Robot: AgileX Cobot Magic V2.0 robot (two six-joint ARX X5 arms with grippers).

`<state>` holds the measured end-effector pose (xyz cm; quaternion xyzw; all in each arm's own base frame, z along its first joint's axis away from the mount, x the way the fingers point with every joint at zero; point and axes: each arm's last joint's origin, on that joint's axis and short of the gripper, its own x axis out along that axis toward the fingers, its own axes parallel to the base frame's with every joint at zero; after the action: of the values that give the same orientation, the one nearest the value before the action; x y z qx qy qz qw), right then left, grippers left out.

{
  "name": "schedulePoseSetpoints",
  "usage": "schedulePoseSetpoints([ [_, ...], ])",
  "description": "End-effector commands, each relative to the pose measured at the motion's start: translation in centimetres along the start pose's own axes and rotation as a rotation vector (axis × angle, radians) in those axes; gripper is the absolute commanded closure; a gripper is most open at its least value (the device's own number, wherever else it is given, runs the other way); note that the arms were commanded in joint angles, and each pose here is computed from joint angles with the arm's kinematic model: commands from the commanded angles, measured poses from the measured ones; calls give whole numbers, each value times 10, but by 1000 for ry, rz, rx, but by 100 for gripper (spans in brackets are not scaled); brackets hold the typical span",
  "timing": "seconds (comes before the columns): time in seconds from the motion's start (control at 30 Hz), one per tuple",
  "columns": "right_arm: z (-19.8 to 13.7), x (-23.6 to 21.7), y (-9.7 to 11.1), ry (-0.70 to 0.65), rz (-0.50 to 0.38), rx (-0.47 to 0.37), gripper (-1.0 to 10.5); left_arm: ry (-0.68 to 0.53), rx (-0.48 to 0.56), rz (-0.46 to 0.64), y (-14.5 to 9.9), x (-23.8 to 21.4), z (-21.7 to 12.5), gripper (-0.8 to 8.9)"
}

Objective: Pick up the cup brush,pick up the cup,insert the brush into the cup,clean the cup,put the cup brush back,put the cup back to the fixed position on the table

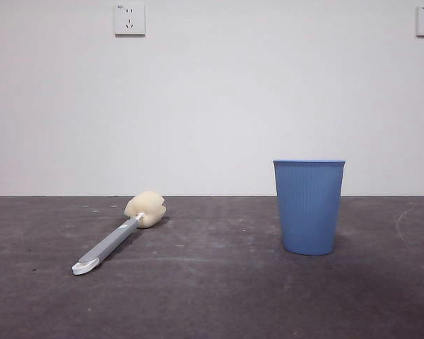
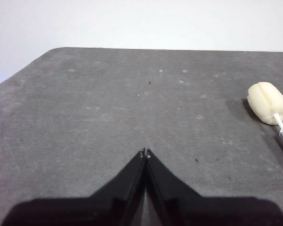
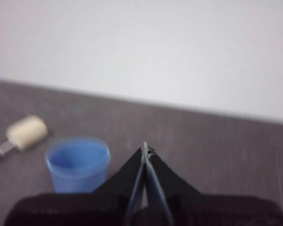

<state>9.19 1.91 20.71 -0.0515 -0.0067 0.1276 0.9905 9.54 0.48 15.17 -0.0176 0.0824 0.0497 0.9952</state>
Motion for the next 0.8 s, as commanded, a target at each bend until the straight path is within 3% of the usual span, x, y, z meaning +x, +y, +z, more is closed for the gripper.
schedulePoseSetpoints([
  [0.03,-16,1,-1,11,-28,27,946,6,-8,1,0,1,-4,817],
  [0.33,-40,1,-6,46,-100,30,946,6,-8,1,0,1,-4,817],
  [0.53,-61,1,-4,190,-93,58,946,6,-8,2,0,1,-4,817],
  [0.8,-60,1,-4,185,-96,66,946,6,-8,2,0,1,-4,817],
])
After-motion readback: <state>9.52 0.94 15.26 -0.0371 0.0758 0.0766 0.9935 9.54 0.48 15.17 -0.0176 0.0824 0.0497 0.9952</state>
